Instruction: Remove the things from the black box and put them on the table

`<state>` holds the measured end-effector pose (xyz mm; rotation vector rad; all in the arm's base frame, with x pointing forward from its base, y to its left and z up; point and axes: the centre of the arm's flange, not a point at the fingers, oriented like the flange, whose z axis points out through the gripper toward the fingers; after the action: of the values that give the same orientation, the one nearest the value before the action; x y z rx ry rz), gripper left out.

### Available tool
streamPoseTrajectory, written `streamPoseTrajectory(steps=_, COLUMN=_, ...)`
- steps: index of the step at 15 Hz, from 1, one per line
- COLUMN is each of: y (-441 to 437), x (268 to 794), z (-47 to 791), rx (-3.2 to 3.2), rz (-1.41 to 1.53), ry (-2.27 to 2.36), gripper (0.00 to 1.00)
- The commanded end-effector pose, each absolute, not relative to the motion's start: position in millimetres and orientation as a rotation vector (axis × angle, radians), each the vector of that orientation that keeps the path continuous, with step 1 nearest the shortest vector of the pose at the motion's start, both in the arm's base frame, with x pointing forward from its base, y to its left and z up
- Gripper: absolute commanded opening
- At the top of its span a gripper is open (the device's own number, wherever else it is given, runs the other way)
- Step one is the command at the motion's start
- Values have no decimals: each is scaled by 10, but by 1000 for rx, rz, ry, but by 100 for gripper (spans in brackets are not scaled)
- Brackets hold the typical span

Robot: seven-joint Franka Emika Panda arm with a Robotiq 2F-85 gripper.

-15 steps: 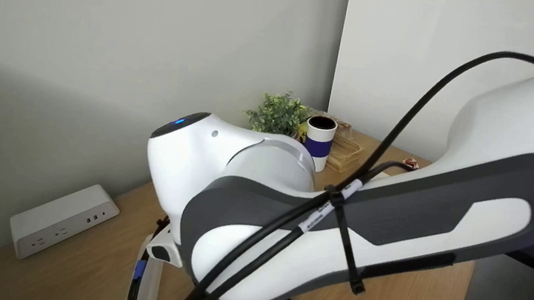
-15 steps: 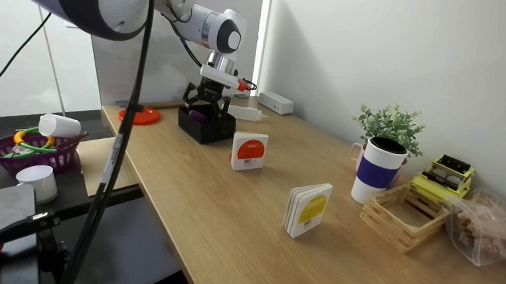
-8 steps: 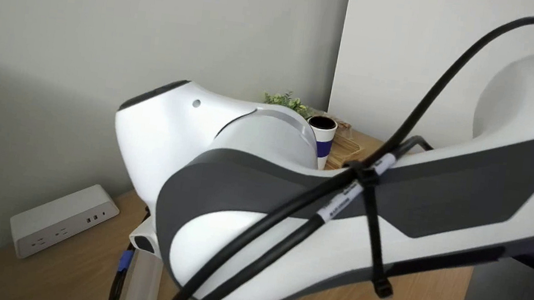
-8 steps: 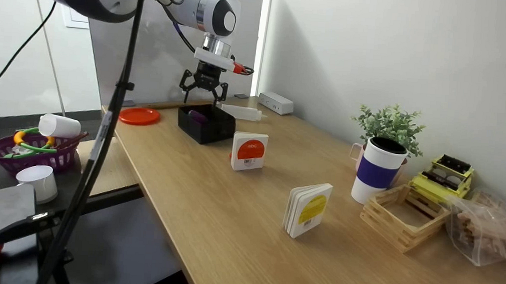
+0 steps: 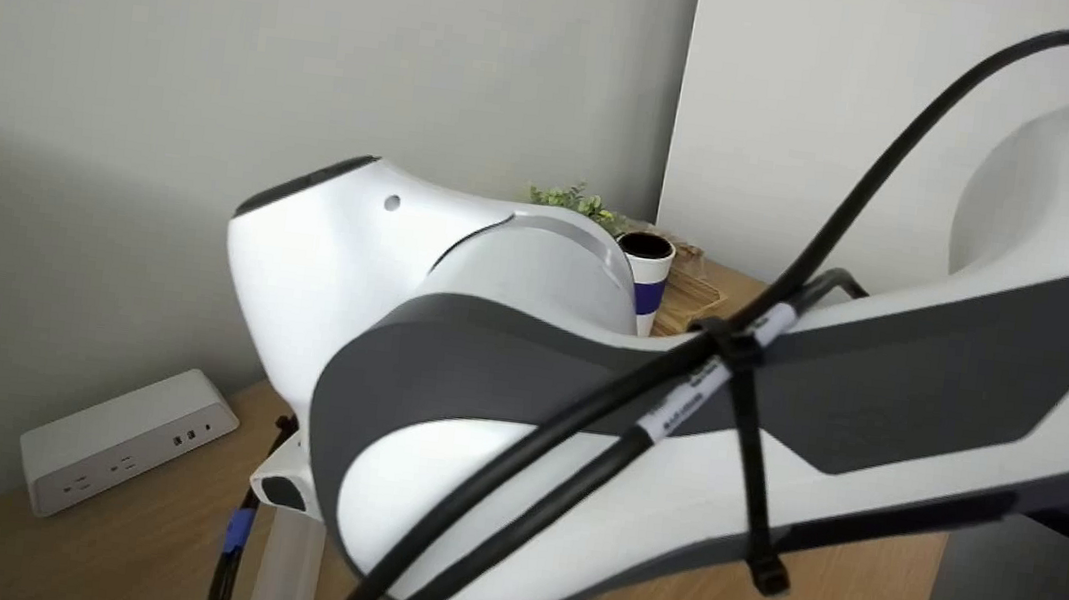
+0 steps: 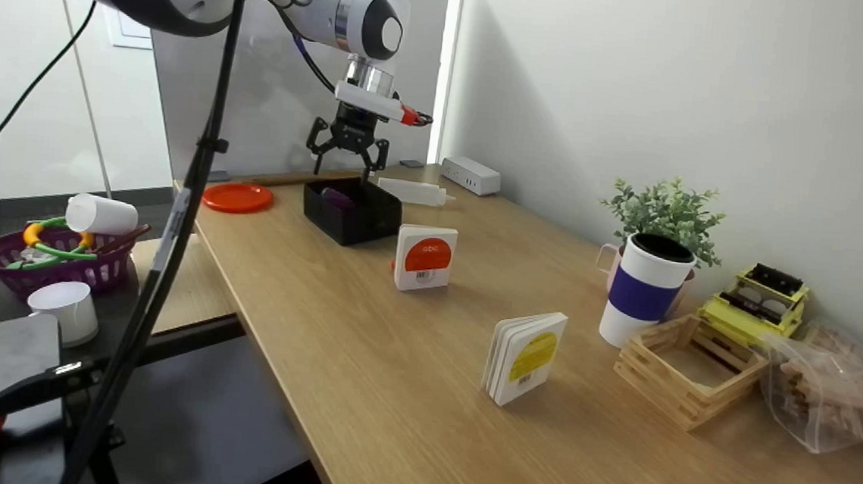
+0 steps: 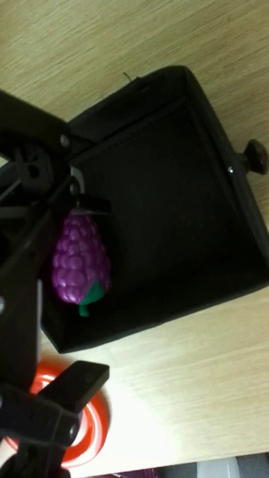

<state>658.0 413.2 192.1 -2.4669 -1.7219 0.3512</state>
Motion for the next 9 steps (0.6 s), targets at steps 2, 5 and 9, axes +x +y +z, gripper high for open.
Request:
streamPoseTrajectory(steps=2, y=4114, x=6581, z=1890, rx=-2347, rz=294, ry=-1870, gripper=100)
streamPoseTrajectory(steps=5, y=4142, x=6617, z=1848, rx=-2261, rz=232, ry=-1951, gripper=100)
streamPoseTrajectory(steps=9, y=4201, x=6643, z=1790, rx=-2158, rz=189, ry=-2035, gripper=100)
